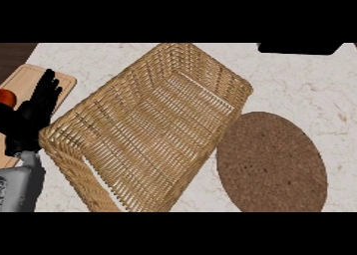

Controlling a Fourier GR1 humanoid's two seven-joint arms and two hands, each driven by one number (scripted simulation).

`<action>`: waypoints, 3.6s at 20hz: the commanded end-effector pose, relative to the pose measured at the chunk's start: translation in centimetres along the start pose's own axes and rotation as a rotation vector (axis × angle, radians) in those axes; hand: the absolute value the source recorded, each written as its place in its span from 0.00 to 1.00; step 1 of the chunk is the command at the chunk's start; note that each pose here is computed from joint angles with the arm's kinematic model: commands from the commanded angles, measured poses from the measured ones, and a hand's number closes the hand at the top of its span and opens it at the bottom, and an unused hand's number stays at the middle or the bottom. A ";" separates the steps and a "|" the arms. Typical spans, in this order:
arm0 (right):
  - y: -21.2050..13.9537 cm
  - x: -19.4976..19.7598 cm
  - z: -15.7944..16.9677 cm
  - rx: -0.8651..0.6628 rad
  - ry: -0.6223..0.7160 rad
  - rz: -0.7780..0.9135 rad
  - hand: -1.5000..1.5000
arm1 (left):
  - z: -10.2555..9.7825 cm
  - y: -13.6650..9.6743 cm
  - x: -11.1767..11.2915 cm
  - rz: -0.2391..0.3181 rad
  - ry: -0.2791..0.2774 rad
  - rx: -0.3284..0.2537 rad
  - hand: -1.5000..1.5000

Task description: Pick the lemon from the placemat and place it in the basket

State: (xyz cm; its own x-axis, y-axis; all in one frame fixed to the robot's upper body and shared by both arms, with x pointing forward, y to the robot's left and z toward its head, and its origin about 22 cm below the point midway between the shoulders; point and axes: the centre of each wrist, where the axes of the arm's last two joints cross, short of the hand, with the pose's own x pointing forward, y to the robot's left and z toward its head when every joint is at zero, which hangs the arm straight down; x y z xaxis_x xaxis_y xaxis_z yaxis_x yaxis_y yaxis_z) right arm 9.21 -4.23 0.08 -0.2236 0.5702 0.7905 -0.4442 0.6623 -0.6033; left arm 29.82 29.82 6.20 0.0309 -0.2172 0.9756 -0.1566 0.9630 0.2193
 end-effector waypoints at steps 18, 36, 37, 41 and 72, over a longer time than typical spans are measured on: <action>-0.7 7.3 0.3 -0.395 -0.181 -0.264 1.00 | 0.7 -0.4 -1.6 0.002 0.037 0.002 0.50; -3.8 6.8 -4.6 -0.563 -0.073 -0.040 1.00 | 0.5 -0.6 -0.5 0.006 0.017 -0.009 0.50; -3.6 6.6 -4.9 -0.573 -0.068 -0.016 1.00 | 0.4 -1.0 -0.6 0.014 0.014 -0.022 0.50; -4.1 6.3 -6.2 -0.591 0.005 0.031 1.00 | 0.4 -1.8 -0.7 0.017 0.009 -0.033 0.50; -14.9 14.5 -25.8 -0.659 0.034 0.830 1.00 | -0.8 -2.5 0.5 0.014 0.023 -0.066 0.50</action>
State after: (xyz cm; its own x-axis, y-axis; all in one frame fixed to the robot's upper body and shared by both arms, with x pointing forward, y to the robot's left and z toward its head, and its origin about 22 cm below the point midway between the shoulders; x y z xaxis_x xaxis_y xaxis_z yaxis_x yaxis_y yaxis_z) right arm 33.69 5.81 16.42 -0.2356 0.9571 0.1689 0.3651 0.2482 -0.8973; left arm 30.28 27.74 5.52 0.0430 -0.1980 0.9792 -0.0982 0.9746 0.2014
